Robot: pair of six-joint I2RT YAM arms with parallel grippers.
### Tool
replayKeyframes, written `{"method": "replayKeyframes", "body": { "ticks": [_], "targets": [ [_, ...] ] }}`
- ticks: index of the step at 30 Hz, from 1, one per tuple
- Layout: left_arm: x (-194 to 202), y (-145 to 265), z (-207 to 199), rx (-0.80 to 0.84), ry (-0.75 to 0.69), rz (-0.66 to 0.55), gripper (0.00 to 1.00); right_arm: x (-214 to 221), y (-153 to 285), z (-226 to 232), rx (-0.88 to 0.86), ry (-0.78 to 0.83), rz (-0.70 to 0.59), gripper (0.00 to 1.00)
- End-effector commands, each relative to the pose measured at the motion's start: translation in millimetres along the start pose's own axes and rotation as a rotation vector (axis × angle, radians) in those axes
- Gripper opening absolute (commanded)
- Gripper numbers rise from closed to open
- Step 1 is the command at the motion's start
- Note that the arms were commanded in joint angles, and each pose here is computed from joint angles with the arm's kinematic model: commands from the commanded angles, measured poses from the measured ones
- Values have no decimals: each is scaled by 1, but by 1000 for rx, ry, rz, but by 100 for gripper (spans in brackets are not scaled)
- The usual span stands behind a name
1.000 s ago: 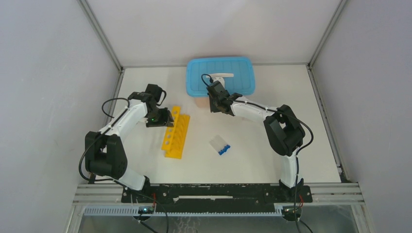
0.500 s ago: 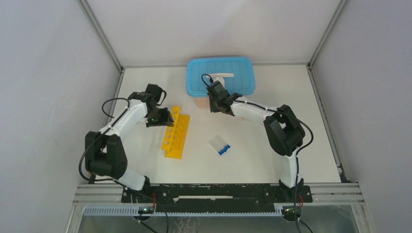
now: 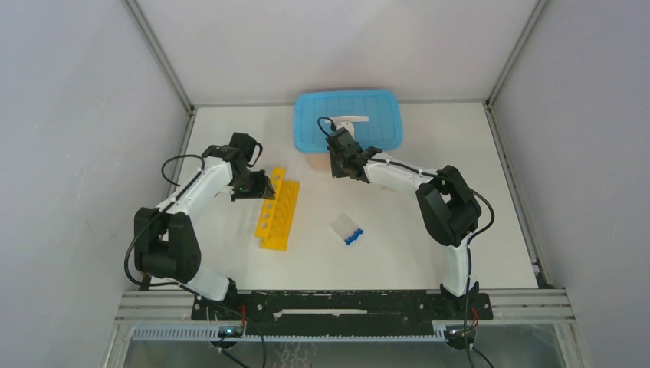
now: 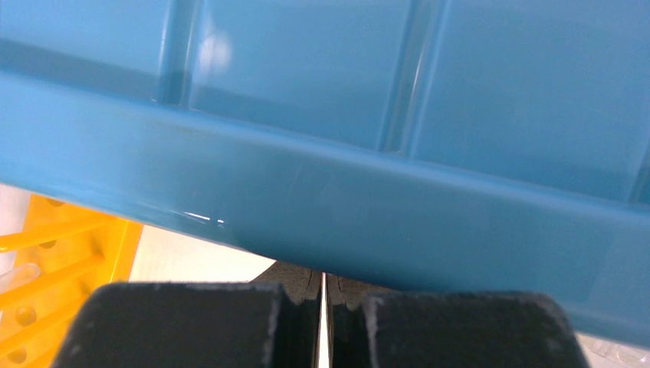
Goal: Organize the chemistry lab equipment
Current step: Insert the test tube into the slot of the test tube rack.
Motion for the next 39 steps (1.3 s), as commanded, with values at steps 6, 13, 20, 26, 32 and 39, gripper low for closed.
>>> {"method": "replayKeyframes", "body": {
  "ticks": [6, 13, 20, 26, 32, 39],
  "targets": [
    [3, 9, 0, -6, -41, 11, 22, -12, 4, 2, -16, -30, -59, 5],
    [4, 6, 0, -20, -53, 19, 27, -11, 4, 2, -16, -29, -58, 5],
    [4, 7, -1, -15, -57, 20, 33, -11, 3, 3, -19, -28, -57, 5],
    [5, 12, -6, 14, -63, 12, 36, -11, 3, 3, -23, -25, -58, 5],
    [5, 25, -11, 56, -80, -5, 37, -15, 4, 3, -22, -22, -64, 5],
    [5, 33, -9, 75, -88, -12, 40, -18, 7, 5, -22, -21, -76, 5]
  ]
}}
Point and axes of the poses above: each gripper's point midway between its finger pads, its own y axis back along the fingers, its own z axis along the line the jaws close on, x = y × z, the point moved 10 cm from there along y, back along the fingers, and after that the axes turned 3 degrees about y, right-handed, at the moved point
